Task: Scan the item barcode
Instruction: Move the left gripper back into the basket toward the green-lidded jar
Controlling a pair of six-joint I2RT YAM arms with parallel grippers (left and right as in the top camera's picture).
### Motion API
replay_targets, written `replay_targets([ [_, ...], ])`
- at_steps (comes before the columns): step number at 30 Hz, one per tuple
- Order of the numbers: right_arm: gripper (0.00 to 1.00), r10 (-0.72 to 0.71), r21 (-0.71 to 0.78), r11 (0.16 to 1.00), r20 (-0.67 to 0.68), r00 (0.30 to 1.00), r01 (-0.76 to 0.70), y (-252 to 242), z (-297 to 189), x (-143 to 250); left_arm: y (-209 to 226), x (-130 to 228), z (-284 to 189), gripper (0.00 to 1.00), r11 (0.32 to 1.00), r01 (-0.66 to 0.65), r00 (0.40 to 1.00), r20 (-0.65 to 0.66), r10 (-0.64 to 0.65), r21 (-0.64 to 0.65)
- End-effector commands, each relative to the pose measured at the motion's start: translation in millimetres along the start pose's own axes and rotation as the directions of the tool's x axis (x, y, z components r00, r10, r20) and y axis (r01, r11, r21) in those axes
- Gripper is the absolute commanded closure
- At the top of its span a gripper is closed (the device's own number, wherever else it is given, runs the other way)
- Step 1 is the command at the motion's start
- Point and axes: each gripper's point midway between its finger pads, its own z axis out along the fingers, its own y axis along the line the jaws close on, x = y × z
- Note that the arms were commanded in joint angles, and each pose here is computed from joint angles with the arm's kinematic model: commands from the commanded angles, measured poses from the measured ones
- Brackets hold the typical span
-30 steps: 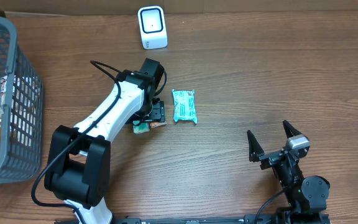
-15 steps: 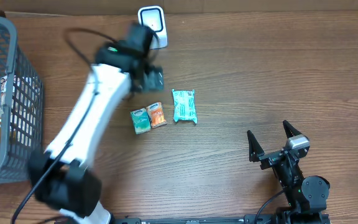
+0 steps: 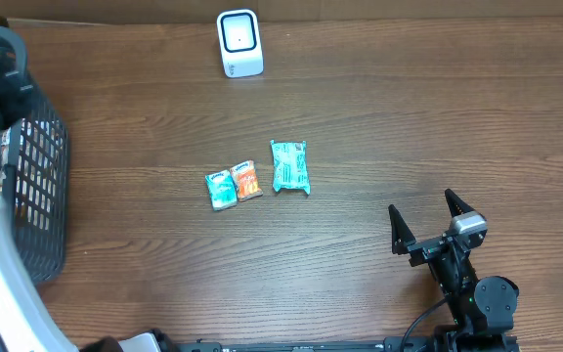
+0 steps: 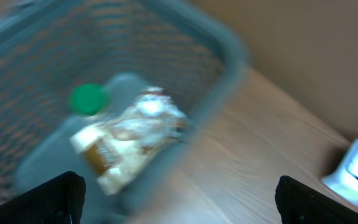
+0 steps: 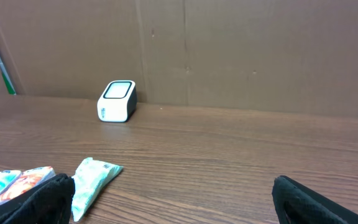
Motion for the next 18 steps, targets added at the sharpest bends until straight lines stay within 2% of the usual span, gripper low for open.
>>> replay_targets([
  [1,0.00,-0.003,0.007,1.000,0.006,1.000,0.003,-1.3,0.0,1.5,27.6,-1.3,28.4,0.00,0.998,0.057,0.996,-0.064,-0.059,-0.024],
  [5,0.00,-0.003,0.007,1.000,0.006,1.000,0.003,-1.3,0.0,1.5,50.6,1.9,65.4,0.02,0.993,0.101,0.985,-0.134,-0.108,-0.061],
  [8,0.00,-0.003,0.007,1.000,0.006,1.000,0.003,-1.3,0.0,1.5,64.7,10.4,93.9,0.04,0.990,0.090,0.975,-0.194,-0.109,-0.106],
  [15,0.00,-0.003,0.007,1.000,0.006,1.000,0.003,-1.3,0.0,1.5,104.7,30.4,145.1,0.02,0.958,0.046,0.952,-0.280,-0.128,-0.283],
  [18,0.00,-0.003,0.007,1.000,0.006,1.000,0.003,-1.3,0.0,1.5,113.9,36.3,163.3,0.02,0.949,0.035,0.944,-0.302,-0.134,-0.314],
])
